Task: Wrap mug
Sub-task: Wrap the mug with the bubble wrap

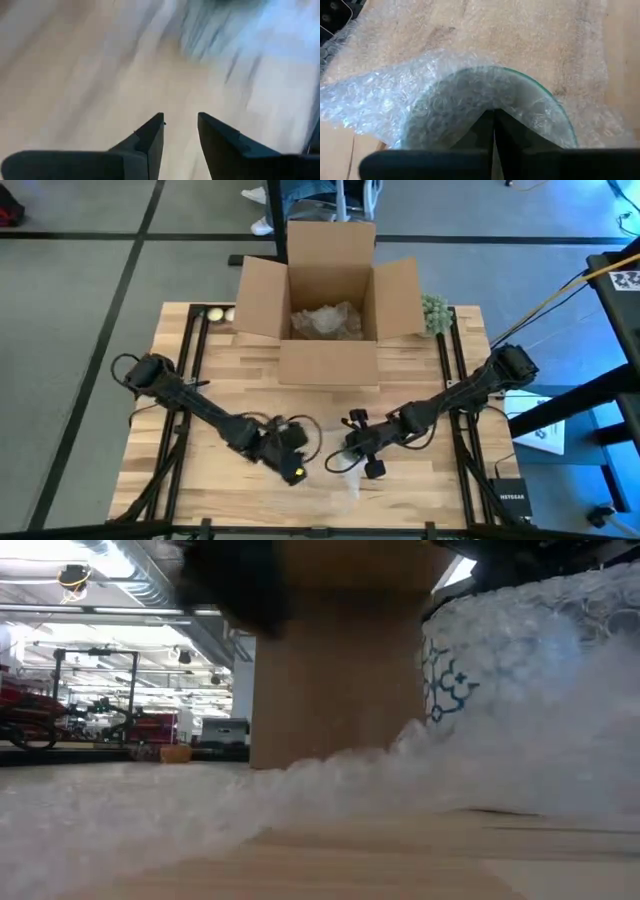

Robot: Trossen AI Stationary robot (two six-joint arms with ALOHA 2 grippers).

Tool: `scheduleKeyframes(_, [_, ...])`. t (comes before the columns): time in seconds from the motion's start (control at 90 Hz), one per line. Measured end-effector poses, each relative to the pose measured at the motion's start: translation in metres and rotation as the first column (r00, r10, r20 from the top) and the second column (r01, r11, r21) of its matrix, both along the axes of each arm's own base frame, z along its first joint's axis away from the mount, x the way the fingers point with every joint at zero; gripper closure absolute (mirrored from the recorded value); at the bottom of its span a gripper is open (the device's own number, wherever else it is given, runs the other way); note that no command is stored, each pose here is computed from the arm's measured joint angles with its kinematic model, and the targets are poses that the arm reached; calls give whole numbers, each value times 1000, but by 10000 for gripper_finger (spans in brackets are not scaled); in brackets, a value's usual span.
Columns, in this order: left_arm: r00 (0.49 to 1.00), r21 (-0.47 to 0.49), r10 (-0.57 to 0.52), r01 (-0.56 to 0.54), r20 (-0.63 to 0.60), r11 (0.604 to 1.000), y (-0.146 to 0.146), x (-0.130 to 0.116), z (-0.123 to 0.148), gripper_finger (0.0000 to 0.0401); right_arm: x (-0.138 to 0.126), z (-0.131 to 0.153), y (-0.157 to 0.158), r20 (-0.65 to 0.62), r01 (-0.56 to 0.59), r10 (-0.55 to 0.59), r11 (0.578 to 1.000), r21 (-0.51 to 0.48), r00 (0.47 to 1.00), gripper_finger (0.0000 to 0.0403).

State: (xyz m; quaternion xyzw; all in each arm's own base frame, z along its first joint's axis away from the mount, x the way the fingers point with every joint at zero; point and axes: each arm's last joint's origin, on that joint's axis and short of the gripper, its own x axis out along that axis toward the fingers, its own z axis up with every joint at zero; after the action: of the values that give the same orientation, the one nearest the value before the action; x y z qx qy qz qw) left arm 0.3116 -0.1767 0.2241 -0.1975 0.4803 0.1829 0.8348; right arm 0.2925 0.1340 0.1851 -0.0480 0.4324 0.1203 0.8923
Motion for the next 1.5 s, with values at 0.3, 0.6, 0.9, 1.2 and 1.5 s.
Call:
scheduleKeyframes(0.3, [968, -76, 195, -208, -157, 975, -29, -51, -49, 297, 0, 0, 0, 2, -2, 2, 1000, -1, 1000, 402])
scheduleKeyframes(0.6, [971, -107, 232, -237, -57, 966, -25, -59, -80, 297, 1, 0, 0, 11, 10, -10, 1000, -15, 1000, 402])
scheduleKeyframes(0.9, [971, -134, 222, -210, 87, 969, -11, -47, -93, 346, 1, 1, 0, 13, 12, -12, 1000, -17, 1000, 402])
scheduleKeyframes(1.2, [962, -31, 89, -84, 259, 996, -10, -8, -52, 400, 1, 1, 0, 18, 3, -2, 1000, -28, 1000, 402])
scheduleKeyframes(1.5, [852, 121, -105, 49, 512, 991, -1, 38, 3, 401, 2, 2, 0, 46, 17, -15, 999, -38, 999, 402])
